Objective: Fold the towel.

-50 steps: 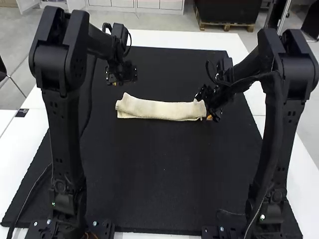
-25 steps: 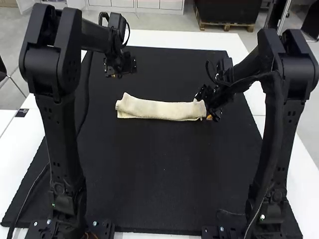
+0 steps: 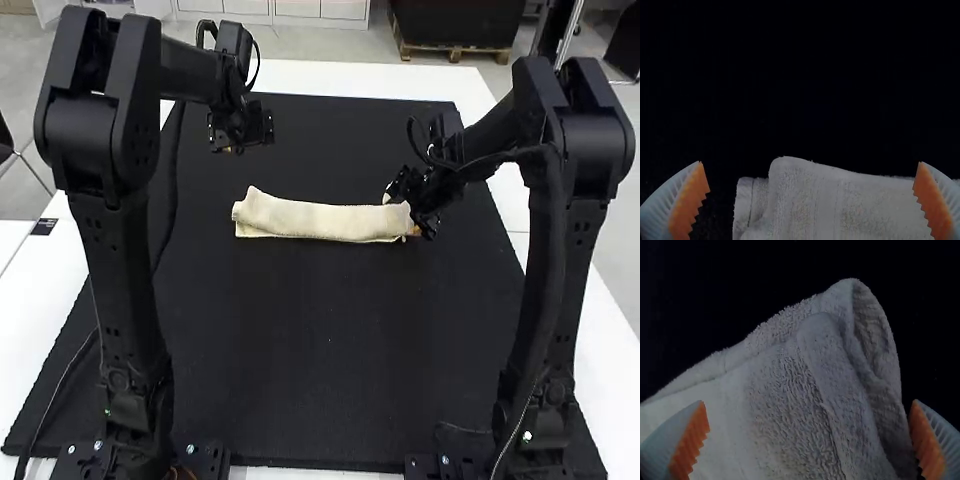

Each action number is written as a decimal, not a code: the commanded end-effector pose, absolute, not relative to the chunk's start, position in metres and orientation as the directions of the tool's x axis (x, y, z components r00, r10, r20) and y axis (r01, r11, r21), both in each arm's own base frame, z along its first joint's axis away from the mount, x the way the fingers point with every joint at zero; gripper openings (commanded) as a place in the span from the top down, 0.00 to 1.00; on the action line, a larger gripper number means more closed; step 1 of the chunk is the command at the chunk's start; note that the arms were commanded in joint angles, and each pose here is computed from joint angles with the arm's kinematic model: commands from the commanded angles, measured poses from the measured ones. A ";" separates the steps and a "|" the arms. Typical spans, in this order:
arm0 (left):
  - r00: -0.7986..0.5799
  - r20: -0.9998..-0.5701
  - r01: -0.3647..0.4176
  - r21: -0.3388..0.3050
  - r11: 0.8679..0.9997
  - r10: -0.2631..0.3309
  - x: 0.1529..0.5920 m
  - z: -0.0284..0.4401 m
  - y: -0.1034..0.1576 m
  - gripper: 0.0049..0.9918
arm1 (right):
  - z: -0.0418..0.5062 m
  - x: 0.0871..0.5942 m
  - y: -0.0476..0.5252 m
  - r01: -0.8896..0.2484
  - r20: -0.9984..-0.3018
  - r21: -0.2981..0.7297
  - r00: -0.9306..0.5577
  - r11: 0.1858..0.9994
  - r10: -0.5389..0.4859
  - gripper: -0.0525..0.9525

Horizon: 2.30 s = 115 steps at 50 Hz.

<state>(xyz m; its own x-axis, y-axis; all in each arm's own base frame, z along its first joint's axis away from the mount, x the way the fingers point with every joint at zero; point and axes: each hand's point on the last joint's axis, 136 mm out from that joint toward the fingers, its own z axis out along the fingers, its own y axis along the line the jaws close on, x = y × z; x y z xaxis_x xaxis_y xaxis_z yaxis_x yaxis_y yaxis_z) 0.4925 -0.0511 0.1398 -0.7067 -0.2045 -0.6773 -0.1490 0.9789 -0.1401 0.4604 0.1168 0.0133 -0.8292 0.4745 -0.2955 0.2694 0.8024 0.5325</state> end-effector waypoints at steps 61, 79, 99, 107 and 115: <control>-0.660 -0.722 -0.119 -0.172 0.978 -0.207 0.494 0.175 -0.055 0.03 | -0.008 0.461 0.124 0.297 -0.277 0.506 -0.833 0.809 0.479 0.96; -0.603 -0.761 -0.147 -0.188 0.971 -0.239 0.480 0.216 -0.033 0.03 | 0.012 0.466 0.120 0.290 -0.309 0.515 -0.815 0.807 0.490 0.96; -0.553 -0.796 -0.155 -0.192 0.969 -0.246 0.453 0.236 -0.024 0.03 | 0.035 0.472 0.096 0.302 -0.349 0.527 -0.776 0.794 0.526 0.96; -0.504 -0.826 -0.165 -0.194 0.967 -0.252 0.440 0.250 -0.017 0.03 | 0.042 0.471 0.096 0.296 -0.356 0.530 -0.773 0.795 0.525 0.96; -0.488 -0.832 -0.188 -0.198 0.962 -0.266 0.429 0.251 -0.004 0.03 | 0.048 0.470 0.104 0.272 -0.367 0.533 -0.779 0.801 0.509 0.96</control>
<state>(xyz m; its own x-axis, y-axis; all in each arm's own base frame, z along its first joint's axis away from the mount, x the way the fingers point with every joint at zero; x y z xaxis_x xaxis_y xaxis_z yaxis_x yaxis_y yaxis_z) 0.4356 -0.0192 0.2420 -0.5215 -0.2592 -0.8129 -0.1586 0.9656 -0.2061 0.4648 0.1041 0.0268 -0.7989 0.5102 -0.3185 0.2971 0.7952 0.5287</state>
